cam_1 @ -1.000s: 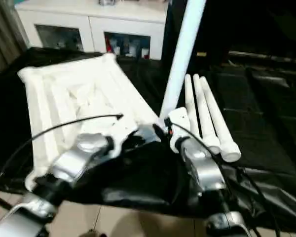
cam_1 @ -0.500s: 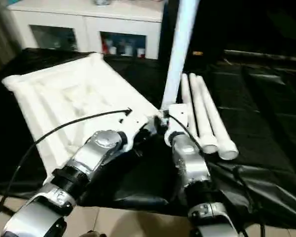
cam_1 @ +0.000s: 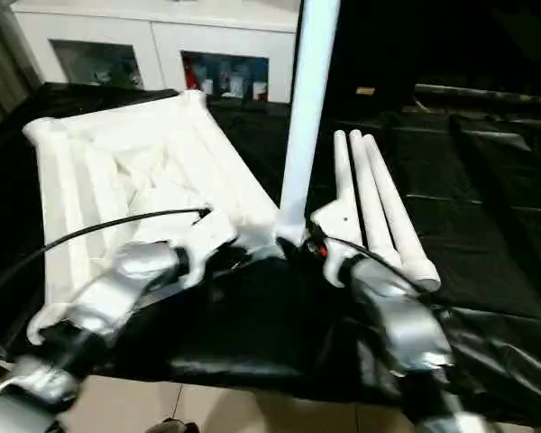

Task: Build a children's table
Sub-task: Rotate leg to tighten

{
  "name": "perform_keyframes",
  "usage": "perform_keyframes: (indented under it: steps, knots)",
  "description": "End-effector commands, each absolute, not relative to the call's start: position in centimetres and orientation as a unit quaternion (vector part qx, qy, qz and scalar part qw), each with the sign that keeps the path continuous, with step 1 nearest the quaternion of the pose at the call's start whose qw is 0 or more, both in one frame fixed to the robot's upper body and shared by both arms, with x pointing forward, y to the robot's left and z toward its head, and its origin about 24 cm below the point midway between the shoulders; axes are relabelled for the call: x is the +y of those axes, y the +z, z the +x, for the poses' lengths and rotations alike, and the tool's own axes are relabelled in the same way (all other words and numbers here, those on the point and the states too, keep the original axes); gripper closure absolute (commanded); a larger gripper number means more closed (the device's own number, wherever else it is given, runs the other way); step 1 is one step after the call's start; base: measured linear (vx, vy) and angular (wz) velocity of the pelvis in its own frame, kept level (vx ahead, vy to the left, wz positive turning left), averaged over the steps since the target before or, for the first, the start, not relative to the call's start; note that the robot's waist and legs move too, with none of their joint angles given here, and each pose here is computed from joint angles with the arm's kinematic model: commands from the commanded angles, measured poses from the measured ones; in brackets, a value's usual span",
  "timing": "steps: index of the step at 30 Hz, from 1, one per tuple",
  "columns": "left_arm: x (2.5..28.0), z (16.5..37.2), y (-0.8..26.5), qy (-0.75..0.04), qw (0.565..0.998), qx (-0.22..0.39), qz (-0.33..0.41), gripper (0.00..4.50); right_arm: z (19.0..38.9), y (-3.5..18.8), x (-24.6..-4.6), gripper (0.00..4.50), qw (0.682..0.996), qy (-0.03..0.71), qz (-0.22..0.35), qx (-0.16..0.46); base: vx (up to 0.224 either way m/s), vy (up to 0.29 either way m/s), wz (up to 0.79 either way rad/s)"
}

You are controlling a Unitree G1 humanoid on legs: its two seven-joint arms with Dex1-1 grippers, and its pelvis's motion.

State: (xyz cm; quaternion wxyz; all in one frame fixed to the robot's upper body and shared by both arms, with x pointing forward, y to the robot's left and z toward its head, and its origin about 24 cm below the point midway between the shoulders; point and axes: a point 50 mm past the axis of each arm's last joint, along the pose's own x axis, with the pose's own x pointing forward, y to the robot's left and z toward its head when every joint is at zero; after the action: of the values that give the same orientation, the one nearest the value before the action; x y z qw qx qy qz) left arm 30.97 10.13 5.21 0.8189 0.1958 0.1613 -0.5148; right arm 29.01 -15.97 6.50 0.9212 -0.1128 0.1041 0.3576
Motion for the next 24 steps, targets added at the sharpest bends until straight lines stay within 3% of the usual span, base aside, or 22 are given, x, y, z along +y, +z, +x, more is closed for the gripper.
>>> perform_keyframes:
  steps: [1, 13, 24]
  knots:
    - [9.5, 30.3, 5.6, -0.555, 0.796, 0.142, 0.196, 4.5, 28.6, 7.0, -15.6, 0.66, 0.906, 0.395, -0.114, 0.102, 0.0, 0.0, 0.0]
    - [10.2, 29.8, 6.2, -0.588, 0.774, 0.137, 0.191, 4.5, 28.0, 6.6, -16.0, 0.66, 0.875, 0.448, -0.121, 0.136, 0.0, 0.0, 0.0]
    - [10.1, 29.6, 6.3, -0.598, 0.767, 0.138, 0.189, 4.5, 29.1, 6.3, -15.6, 1.68, 0.881, 0.439, -0.115, 0.135, 0.0, 0.0, 0.0]
